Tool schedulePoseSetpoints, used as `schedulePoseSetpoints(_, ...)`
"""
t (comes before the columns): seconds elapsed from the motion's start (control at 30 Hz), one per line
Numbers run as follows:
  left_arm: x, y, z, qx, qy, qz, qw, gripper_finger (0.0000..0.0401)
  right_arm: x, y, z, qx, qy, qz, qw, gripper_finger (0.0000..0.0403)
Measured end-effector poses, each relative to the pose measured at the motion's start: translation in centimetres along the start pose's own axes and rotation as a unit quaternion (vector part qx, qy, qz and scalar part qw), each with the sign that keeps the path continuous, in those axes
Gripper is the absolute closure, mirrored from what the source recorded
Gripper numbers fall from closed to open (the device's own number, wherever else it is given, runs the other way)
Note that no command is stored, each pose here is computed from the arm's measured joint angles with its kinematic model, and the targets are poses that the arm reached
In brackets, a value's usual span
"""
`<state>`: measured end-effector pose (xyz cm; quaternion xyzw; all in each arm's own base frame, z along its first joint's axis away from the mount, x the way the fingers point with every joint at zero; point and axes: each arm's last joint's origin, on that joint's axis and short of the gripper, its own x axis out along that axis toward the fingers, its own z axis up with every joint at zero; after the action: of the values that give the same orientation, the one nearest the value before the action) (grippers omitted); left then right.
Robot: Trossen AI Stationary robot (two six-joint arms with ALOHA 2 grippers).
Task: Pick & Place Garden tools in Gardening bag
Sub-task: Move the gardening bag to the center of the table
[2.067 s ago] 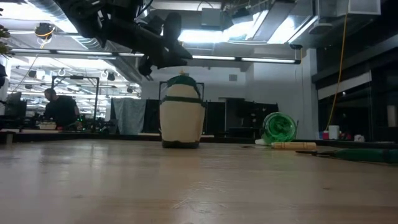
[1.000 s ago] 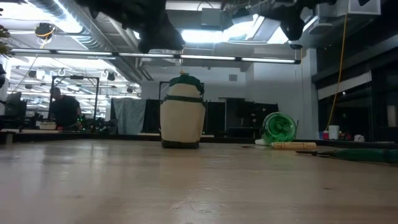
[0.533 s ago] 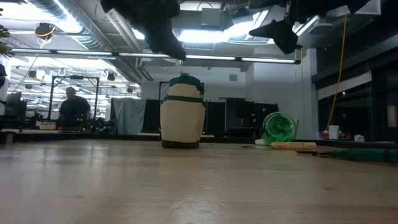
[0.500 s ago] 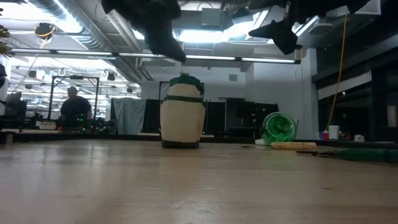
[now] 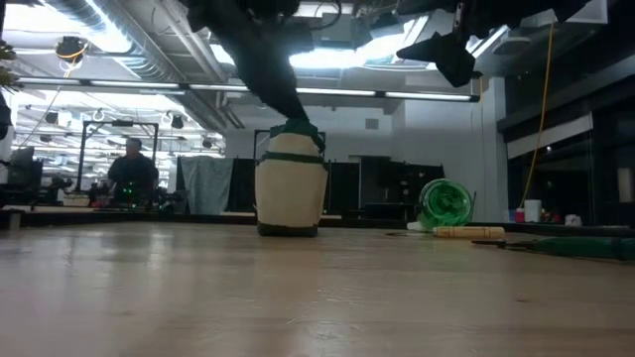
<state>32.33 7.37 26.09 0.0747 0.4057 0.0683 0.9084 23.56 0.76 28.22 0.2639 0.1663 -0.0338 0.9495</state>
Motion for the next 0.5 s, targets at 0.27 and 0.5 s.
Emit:
schedulePoseSetpoints(0.27, 0.1, 0.3, -0.8, 0.004, 0.054, 0.035, 0.998, 0.0283, 0.0, 0.0, 0.0, 0.023, 0.000, 0.000, 1.000, 0.0135)
schedulePoseSetpoints(0.5, -0.2, 0.3, -1.3, -0.009, 0.078, 0.031, 0.996, 0.0367, 0.0, 0.0, 0.0, 0.023, 0.000, 0.000, 1.000, 0.0135)
